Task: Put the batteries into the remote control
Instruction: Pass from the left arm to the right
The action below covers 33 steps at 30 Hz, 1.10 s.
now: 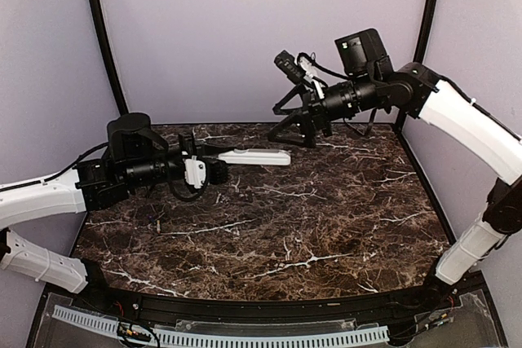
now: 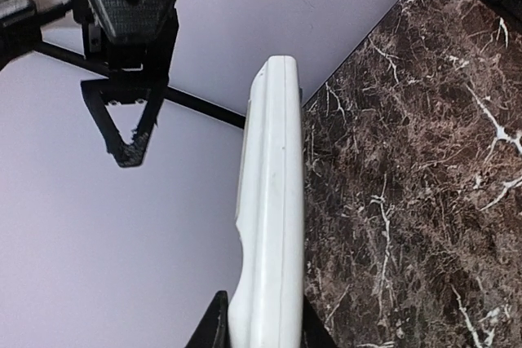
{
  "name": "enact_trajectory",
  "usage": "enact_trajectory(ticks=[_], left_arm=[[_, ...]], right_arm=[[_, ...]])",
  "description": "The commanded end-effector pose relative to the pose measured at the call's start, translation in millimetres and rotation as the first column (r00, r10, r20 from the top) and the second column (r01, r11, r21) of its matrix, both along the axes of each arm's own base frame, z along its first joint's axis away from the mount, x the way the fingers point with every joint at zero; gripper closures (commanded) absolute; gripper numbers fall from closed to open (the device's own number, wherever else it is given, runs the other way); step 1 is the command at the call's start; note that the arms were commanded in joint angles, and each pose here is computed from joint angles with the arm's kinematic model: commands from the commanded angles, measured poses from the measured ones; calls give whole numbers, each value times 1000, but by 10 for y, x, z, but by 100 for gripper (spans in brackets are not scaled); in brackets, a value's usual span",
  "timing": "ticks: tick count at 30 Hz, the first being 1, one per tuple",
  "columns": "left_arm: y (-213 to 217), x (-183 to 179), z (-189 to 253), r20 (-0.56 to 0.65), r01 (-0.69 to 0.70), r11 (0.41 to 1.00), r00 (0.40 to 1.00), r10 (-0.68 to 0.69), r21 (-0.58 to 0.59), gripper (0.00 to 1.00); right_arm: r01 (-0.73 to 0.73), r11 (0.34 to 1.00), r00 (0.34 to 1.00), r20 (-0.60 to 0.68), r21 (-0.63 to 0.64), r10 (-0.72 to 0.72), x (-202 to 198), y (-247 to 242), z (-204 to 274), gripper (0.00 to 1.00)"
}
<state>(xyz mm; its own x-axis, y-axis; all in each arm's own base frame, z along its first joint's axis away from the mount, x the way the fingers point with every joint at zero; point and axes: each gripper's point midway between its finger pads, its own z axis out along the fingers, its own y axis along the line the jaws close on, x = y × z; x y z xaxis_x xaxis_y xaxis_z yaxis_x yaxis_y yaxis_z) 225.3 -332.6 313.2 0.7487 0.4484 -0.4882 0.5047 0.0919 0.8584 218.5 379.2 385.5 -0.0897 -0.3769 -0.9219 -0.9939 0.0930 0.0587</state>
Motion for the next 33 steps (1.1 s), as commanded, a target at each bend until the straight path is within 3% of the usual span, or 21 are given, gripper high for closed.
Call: enact_trajectory(ticks=[1, 6, 11, 14, 15, 18, 24, 29, 33], left_arm=[[67, -25, 282, 321, -67, 998, 945, 63, 3, 100], [44, -62, 231, 356, -75, 997, 933, 60, 30, 100], [-18, -114, 224, 371, -56, 998, 928, 39, 35, 100], [-37, -110, 200, 373, -55, 998, 927, 35, 41, 100], [-49, -122, 179, 372, -48, 998, 928, 27, 47, 100], [-62, -129, 141, 364, -42, 998, 931, 19, 55, 100], [-70, -125, 65, 348, -43, 997, 937, 16, 71, 100], [-55, -120, 22, 329, -49, 996, 944, 22, 74, 100], [-22, -91, -20, 294, -74, 995, 954, 50, 72, 94]], right_arm=[[10, 991, 985, -169, -136, -33, -58, 1, -440, 1], [-106, 986, 986, -139, -126, 89, -307, 151, -552, 1], [-110, 979, 989, -120, -172, 90, -266, 230, -766, 4], [-149, 970, 981, -156, -190, 120, -291, 270, -853, 19], [-166, 967, 976, -174, -192, 133, -294, 307, -883, 31], [-192, 968, 969, -187, -162, 161, -315, 361, -871, 45], [-200, 970, 969, -174, -137, 175, -315, 390, -831, 58], [-182, 971, 976, -148, -152, 159, -289, 360, -853, 85], [-141, 975, 987, -102, -173, 125, -228, 315, -883, 96]])
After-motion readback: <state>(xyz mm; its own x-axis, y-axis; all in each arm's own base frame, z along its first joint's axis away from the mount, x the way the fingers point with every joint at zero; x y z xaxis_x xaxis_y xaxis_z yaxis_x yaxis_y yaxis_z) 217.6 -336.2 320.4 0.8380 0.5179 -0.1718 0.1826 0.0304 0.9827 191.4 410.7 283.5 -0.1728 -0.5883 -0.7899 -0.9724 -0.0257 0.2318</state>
